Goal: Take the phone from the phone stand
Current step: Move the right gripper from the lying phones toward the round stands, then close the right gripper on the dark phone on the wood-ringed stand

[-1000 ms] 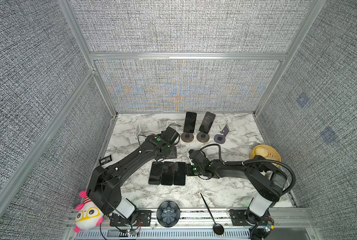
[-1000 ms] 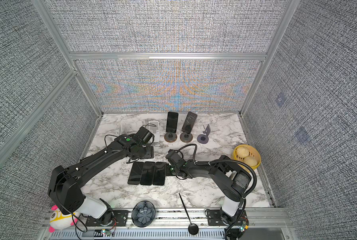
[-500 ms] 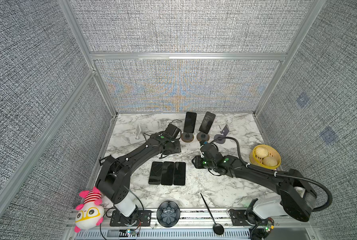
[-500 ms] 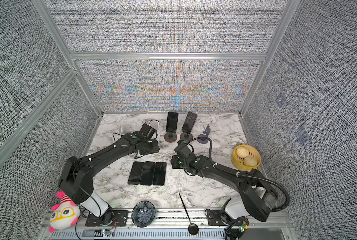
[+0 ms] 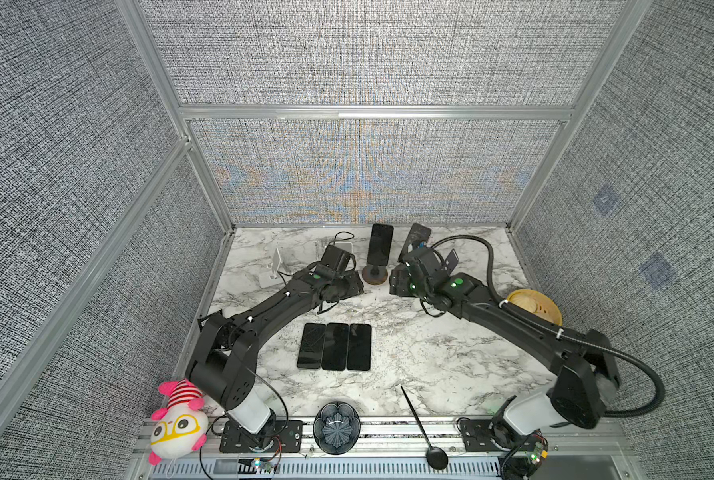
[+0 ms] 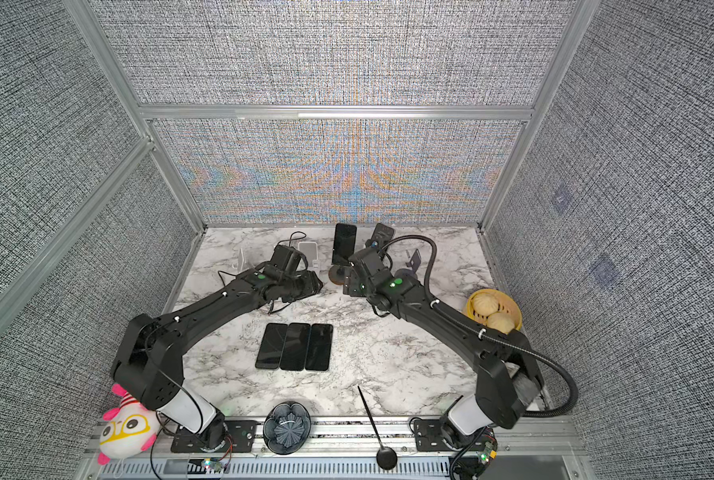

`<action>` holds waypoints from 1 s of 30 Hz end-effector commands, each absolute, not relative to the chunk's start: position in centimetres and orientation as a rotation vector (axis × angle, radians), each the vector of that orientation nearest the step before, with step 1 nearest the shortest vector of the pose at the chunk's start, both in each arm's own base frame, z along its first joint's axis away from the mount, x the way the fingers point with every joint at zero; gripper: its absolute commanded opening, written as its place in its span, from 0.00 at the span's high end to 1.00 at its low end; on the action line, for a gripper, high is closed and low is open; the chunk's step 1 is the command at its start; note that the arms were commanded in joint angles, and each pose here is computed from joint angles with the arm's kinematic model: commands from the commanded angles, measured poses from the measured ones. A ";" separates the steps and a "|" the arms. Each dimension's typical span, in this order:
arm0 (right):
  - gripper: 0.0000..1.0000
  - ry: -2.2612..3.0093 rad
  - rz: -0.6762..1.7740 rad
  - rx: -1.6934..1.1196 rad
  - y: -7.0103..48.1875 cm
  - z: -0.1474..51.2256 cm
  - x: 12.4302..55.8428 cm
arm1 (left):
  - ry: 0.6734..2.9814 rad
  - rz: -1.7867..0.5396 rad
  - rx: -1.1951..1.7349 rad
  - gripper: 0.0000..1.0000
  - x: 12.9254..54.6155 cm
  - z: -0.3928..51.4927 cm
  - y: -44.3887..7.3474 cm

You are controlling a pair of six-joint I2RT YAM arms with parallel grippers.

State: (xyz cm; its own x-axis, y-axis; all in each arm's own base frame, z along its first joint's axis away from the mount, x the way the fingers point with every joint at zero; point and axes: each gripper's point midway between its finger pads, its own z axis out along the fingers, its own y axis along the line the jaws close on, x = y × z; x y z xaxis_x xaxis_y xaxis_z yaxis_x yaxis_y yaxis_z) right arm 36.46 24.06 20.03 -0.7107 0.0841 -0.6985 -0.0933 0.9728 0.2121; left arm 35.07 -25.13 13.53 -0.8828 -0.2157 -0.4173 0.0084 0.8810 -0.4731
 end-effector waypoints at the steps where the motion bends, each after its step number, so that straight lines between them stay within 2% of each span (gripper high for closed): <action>1: 0.06 2.338 0.197 -0.017 24.4 20.3 38.6 | 2.563 -0.645 -0.109 0.29 34.4 13.8 -24.6; 3: 0.01 2.337 0.180 -0.014 25.2 20.3 40.2 | 2.563 -0.646 -0.099 0.20 33.6 13.7 -24.1; 6: 0.01 2.346 0.171 -0.006 26.4 19.5 42.5 | 2.550 -0.646 -0.073 0.02 32.5 13.7 -23.3; 16: 0.01 2.345 0.184 0.036 28.3 18.1 48.0 | 2.551 -0.633 -0.060 0.02 29.4 13.6 -20.9; 23: 0.01 2.355 0.135 0.050 28.6 17.0 49.8 | 2.534 -0.706 -0.094 0.02 28.9 14.0 -21.3; 30: 0.01 2.354 0.066 0.068 28.3 16.2 50.7 | 2.530 -0.627 -0.085 0.01 29.0 14.3 -20.3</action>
State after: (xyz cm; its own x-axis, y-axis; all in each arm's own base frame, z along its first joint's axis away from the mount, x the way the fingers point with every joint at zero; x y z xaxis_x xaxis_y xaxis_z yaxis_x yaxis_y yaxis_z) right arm 50.63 29.14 16.36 -0.7068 0.0789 -0.7030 0.0027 0.9940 0.1089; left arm 28.77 -20.78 14.12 -0.8682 -0.1866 -0.4598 0.0635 0.8772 -0.4760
